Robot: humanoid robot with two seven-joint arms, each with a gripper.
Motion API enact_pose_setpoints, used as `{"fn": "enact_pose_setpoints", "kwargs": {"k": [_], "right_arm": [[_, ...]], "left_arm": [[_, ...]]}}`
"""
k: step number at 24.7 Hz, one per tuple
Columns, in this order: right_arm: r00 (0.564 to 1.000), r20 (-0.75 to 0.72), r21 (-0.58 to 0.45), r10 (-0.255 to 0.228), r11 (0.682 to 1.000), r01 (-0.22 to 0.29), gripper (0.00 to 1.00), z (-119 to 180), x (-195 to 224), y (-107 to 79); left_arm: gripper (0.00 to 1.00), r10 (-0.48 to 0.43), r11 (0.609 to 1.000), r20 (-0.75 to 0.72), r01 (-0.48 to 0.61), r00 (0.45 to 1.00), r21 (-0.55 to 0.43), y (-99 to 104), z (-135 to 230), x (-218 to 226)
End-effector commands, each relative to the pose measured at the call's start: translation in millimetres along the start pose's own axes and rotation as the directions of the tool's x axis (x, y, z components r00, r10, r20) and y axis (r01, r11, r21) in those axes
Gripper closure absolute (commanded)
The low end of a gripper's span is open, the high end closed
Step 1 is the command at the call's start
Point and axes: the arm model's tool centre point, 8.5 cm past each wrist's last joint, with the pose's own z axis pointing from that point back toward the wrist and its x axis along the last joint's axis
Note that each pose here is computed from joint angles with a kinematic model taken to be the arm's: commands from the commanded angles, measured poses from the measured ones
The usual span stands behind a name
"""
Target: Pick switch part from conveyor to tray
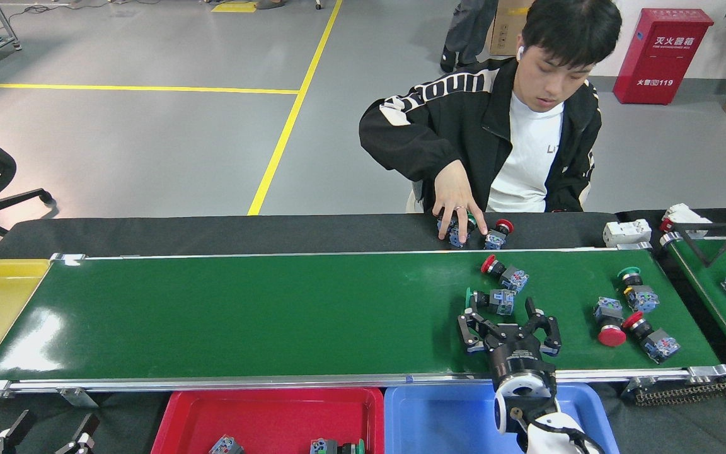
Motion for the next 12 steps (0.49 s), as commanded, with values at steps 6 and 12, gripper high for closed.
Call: {"fn": "enact_pose_setpoints", "kwargs": {"k": [6,12], "right_arm": [[1.0,0.025,0.015,0.004,1.0,-0.004,0.03,-21.7,31.3,-5.6],[0.987,0.159,0.006,0.014,1.0,-0.015,0.95,-20.7,42.9,-5.5]], "left_arm": [[0.01,-0.076,0.997,-0.055,0.074,0.996,-0.034,4.3,-2.1,-9.7],[0.0,-0.133,0.991,-0.11,0.129,0.985,-0.044,8.3,-6.9,-14.9]]}}
